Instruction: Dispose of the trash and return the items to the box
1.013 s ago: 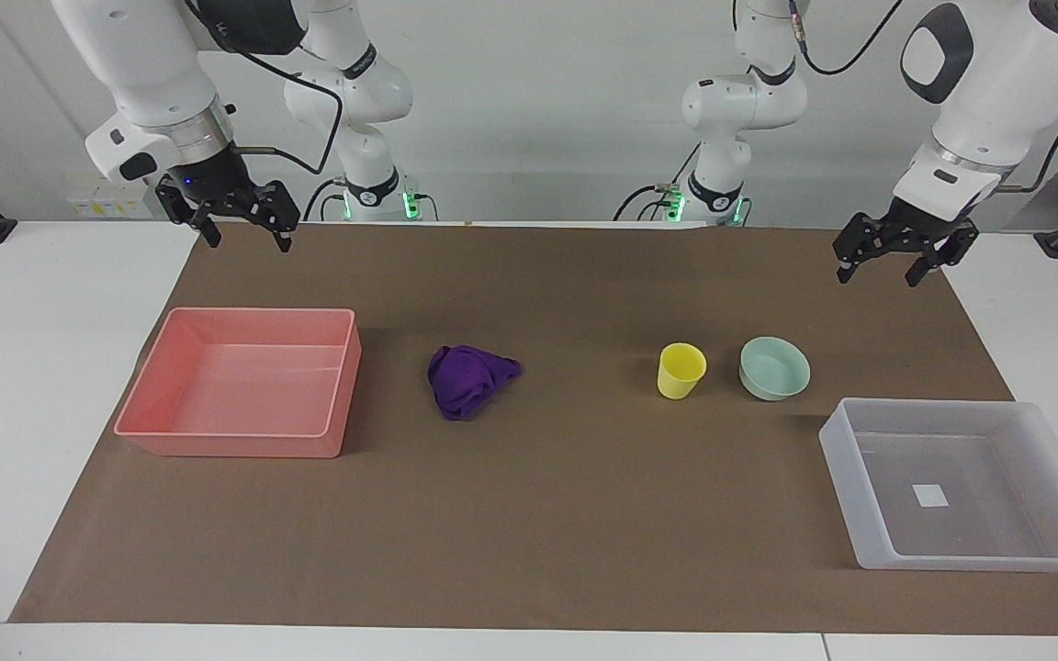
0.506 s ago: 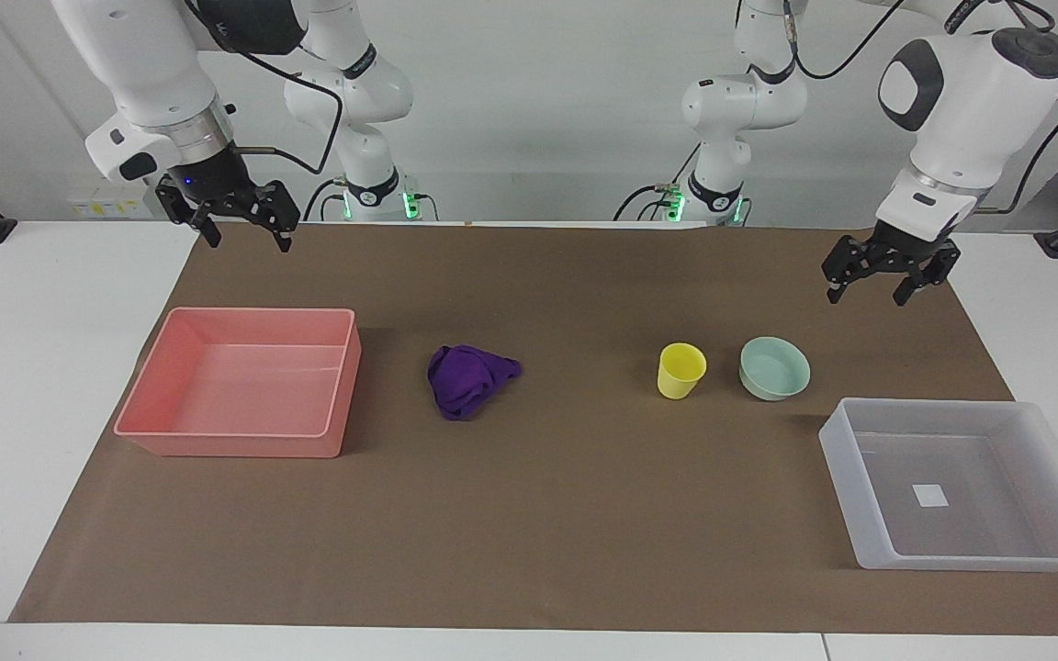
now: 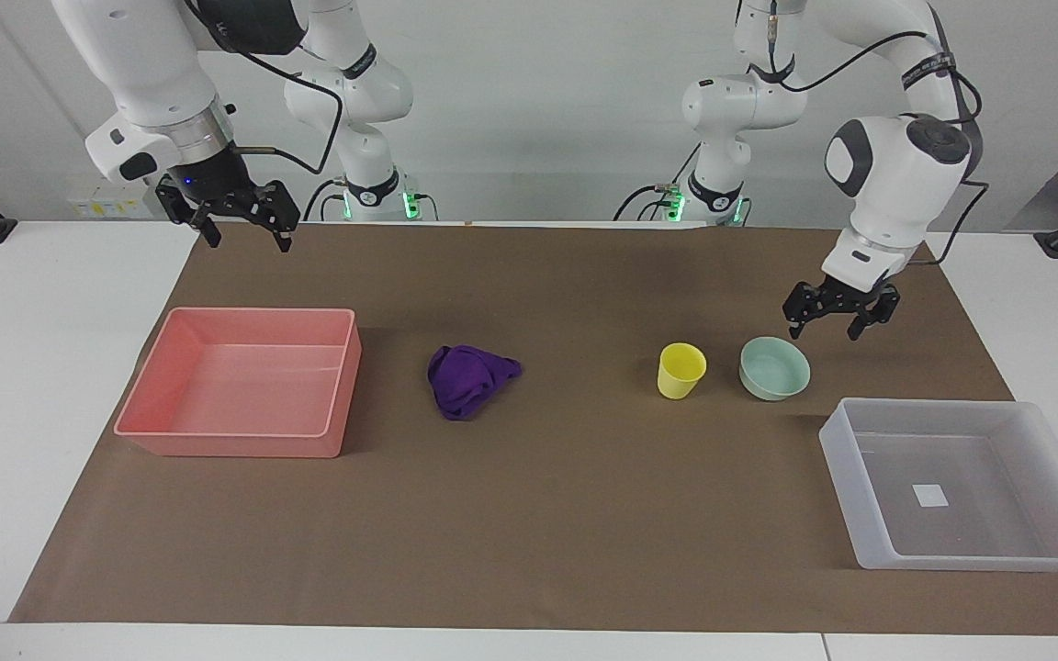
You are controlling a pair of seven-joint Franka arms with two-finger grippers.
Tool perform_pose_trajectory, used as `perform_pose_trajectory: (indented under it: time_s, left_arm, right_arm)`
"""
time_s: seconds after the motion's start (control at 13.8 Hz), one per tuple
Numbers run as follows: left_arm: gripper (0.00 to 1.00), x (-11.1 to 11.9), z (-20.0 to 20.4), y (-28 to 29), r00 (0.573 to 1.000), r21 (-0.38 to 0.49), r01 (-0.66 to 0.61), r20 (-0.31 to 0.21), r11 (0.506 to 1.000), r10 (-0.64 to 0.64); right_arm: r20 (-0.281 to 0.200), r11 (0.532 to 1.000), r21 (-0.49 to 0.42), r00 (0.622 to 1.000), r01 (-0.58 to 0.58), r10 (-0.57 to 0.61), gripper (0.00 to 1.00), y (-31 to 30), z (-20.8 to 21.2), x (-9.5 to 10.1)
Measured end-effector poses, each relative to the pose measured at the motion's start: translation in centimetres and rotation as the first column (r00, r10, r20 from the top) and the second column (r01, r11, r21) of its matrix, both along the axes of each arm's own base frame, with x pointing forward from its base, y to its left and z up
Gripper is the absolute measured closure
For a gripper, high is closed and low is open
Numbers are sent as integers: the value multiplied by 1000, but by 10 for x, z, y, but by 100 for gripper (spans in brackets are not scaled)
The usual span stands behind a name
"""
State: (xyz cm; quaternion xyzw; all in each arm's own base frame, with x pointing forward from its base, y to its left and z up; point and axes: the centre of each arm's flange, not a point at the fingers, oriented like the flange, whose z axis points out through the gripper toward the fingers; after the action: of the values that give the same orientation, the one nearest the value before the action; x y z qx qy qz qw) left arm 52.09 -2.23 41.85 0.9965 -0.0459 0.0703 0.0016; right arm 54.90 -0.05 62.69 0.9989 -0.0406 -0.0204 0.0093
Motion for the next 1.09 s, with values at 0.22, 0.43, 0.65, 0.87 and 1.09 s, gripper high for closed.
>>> perform_pose_trajectory:
  time_s: [0.22, 0.43, 0.65, 0.87, 1.09]
  left_arm:
    - [0, -12, -41, 1, 1000, -1, -1, 17, 1000, 1]
    - [0, -16, -73, 1, 999, -4, -2, 37, 1000, 2]
    - [0, -16, -81, 2, 999, -5, -3, 34, 1000, 4]
    - [0, -15, -81, 3, 999, -5, -8, 37, 1000, 8]
    - [12, -15, -82, 3, 999, -5, -10, 36, 1000, 10]
  right_arm:
    - [0, 1000, 0, 1000, 0, 0, 0, 0, 0, 0]
    - [0, 1000, 0, 1000, 0, 0, 0, 0, 0, 0]
    - [0, 1000, 0, 1000, 0, 0, 0, 0, 0, 0]
    - [0, 1000, 0, 1000, 0, 0, 0, 0, 0, 0]
    - [0, 1000, 0, 1000, 0, 0, 0, 0, 0, 0]
